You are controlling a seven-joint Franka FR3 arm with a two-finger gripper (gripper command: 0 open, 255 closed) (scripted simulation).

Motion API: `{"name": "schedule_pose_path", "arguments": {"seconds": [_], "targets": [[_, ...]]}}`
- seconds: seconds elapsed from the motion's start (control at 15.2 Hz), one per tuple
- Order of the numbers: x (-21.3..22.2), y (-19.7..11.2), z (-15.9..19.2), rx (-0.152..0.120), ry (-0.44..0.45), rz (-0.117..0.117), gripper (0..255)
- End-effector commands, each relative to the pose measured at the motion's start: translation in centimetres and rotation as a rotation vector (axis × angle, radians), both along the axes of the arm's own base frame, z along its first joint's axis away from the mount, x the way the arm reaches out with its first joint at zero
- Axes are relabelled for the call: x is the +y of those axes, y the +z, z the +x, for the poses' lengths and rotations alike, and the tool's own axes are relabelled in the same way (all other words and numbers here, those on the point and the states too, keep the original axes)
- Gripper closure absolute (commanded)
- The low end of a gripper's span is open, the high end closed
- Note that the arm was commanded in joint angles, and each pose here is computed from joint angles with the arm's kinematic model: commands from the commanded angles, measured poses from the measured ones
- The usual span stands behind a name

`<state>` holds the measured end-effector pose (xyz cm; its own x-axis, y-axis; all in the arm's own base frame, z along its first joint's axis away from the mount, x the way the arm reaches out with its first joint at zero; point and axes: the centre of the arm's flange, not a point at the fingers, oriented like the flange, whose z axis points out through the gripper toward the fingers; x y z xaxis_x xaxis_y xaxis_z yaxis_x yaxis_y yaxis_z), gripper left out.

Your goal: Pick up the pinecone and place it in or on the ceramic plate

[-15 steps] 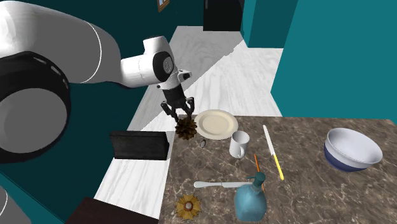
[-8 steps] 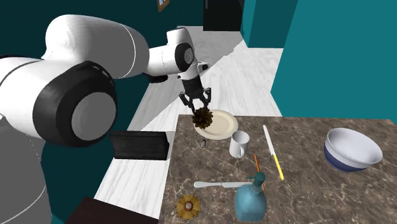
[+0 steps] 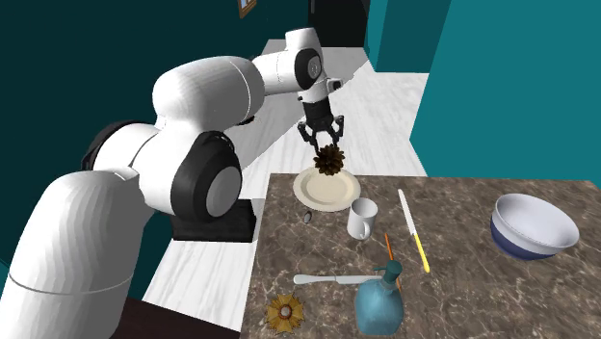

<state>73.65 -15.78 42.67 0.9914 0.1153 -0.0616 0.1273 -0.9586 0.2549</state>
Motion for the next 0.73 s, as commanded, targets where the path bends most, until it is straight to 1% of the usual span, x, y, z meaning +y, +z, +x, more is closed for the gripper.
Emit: {"name": "schedule_pose_path", "arguments": {"seconds": [0.0, 0.66], "targets": [[-0.7, -0.4, 0.9, -0.001, 0.000, 0.000, 255], [-0.7, -5.7, 0.9, -0.001, 0.000, 0.000, 255]]}}
